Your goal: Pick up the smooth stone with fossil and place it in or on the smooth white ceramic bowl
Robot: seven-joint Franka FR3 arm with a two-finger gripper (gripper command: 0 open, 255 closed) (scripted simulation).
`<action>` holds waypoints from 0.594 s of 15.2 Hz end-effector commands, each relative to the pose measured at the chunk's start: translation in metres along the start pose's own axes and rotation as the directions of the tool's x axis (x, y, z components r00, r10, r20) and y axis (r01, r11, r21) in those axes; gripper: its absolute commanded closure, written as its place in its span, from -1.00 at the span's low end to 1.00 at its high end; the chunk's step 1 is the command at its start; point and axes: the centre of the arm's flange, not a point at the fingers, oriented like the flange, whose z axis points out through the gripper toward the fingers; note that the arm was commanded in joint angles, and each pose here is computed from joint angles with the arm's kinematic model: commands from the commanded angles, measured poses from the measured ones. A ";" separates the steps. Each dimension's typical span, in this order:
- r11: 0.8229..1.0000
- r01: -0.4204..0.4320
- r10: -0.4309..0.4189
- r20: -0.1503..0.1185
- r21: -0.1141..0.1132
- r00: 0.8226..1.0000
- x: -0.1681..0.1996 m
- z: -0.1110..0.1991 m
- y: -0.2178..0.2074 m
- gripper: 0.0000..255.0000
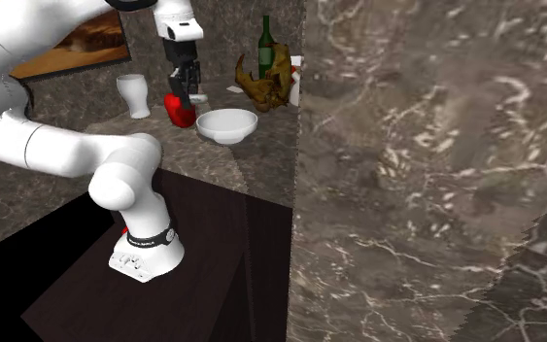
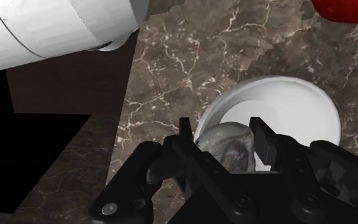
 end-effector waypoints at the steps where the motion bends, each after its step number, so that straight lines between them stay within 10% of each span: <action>1: 1.000 0.000 0.000 0.000 0.001 1.000 0.012 0.005 -0.022 1.00; 9: 1.000 0.000 0.000 0.000 0.001 1.000 0.053 0.021 -0.089 1.00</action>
